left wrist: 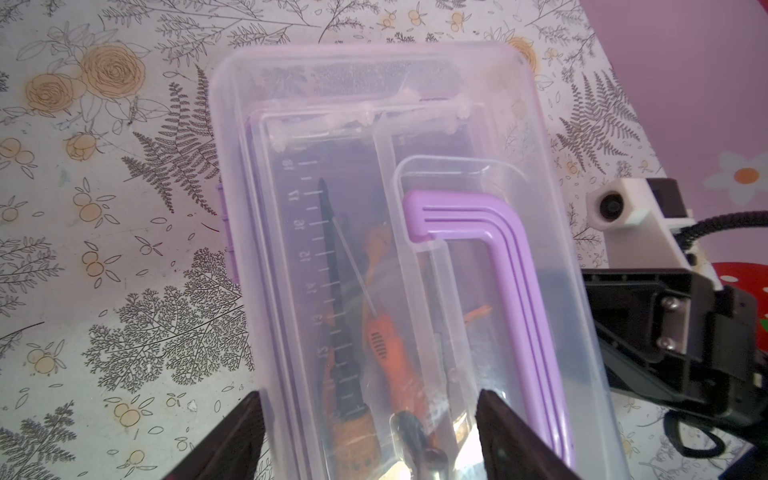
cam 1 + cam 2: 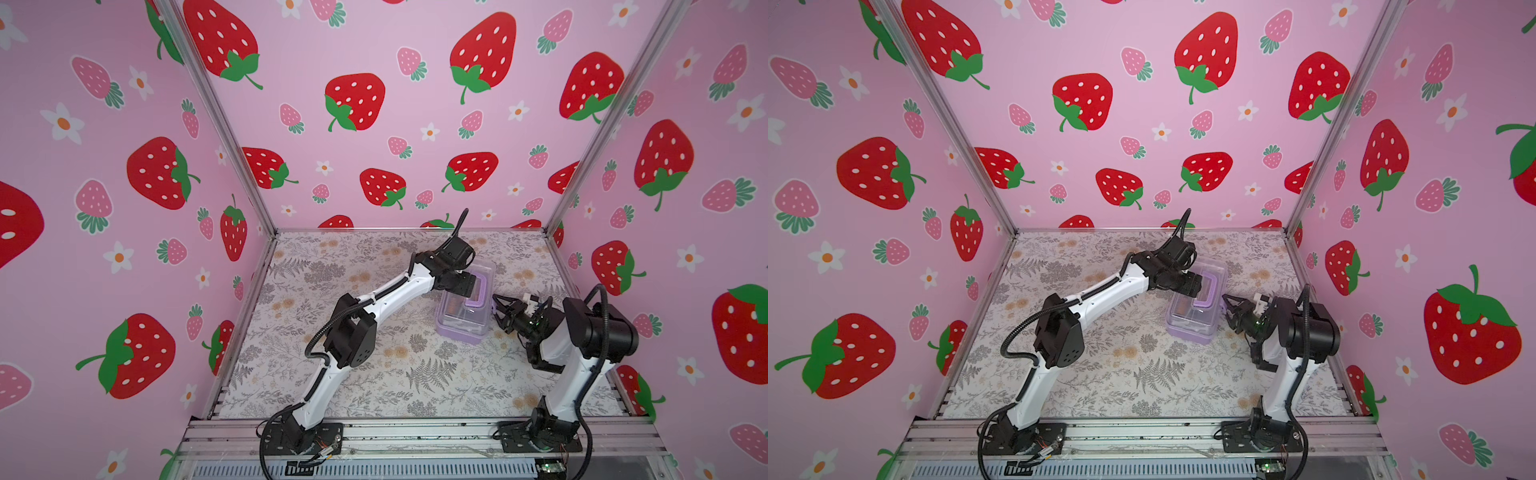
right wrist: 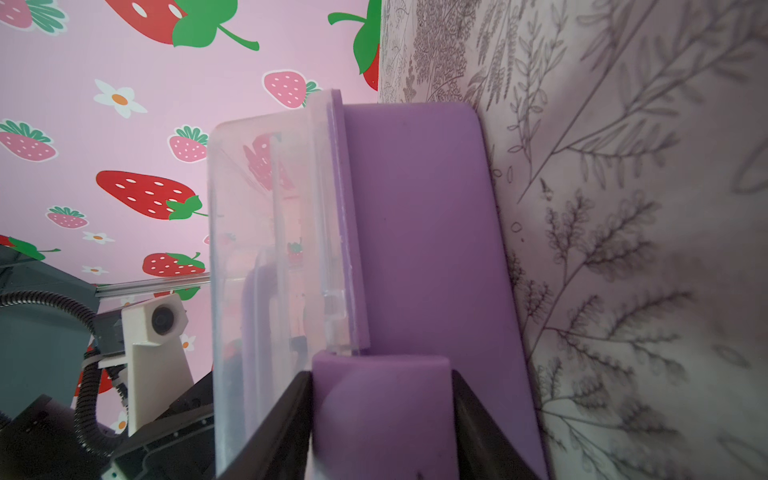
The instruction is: Pack the tool kit
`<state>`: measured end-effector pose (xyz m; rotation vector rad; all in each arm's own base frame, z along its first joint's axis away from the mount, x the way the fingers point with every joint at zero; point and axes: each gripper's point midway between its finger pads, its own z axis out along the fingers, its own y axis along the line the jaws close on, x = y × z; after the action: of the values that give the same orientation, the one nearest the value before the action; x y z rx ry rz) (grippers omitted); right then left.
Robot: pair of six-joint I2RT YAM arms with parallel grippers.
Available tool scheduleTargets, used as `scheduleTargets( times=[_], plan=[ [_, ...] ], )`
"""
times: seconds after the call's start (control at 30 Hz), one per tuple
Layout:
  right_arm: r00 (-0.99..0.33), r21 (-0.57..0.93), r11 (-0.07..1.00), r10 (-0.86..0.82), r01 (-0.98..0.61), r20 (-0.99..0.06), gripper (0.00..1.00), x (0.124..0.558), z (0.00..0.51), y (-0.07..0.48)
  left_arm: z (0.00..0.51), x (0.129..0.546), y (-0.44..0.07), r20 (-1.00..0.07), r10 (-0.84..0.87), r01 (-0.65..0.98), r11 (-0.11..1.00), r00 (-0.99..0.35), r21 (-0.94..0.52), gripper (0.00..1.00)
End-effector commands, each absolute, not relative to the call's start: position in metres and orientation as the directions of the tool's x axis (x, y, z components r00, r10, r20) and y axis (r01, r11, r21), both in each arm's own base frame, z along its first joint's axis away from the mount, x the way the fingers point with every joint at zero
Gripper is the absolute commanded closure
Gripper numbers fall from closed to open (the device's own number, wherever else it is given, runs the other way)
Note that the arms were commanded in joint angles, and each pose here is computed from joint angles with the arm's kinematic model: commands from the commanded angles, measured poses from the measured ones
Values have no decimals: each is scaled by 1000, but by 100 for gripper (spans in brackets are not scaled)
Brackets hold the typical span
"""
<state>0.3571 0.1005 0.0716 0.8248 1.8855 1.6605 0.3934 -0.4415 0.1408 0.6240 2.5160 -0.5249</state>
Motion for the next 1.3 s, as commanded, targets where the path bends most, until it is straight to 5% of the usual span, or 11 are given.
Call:
scheduleTargets(
  times=[0.0,0.3,0.67,1.03,1.27],
  plan=[
    [-708,988,87,690,-130,-153,51,347,108,110,92,372,-455,-438,397,541,796,-806,-273,19],
    [-710,990,102,690,-94,-138,59,346,92,111,91,373,-454,-435,395,537,797,-809,-276,19],
    [-711,993,109,694,-51,-113,42,341,77,111,89,376,-454,-431,387,530,799,-815,-284,19],
    [-705,993,116,704,-6,-87,40,333,66,107,91,375,-453,-430,386,528,800,-816,-284,19],
    [-699,992,120,707,-32,-108,30,328,76,100,90,375,-453,-430,387,529,800,-816,-282,20]
  ],
)
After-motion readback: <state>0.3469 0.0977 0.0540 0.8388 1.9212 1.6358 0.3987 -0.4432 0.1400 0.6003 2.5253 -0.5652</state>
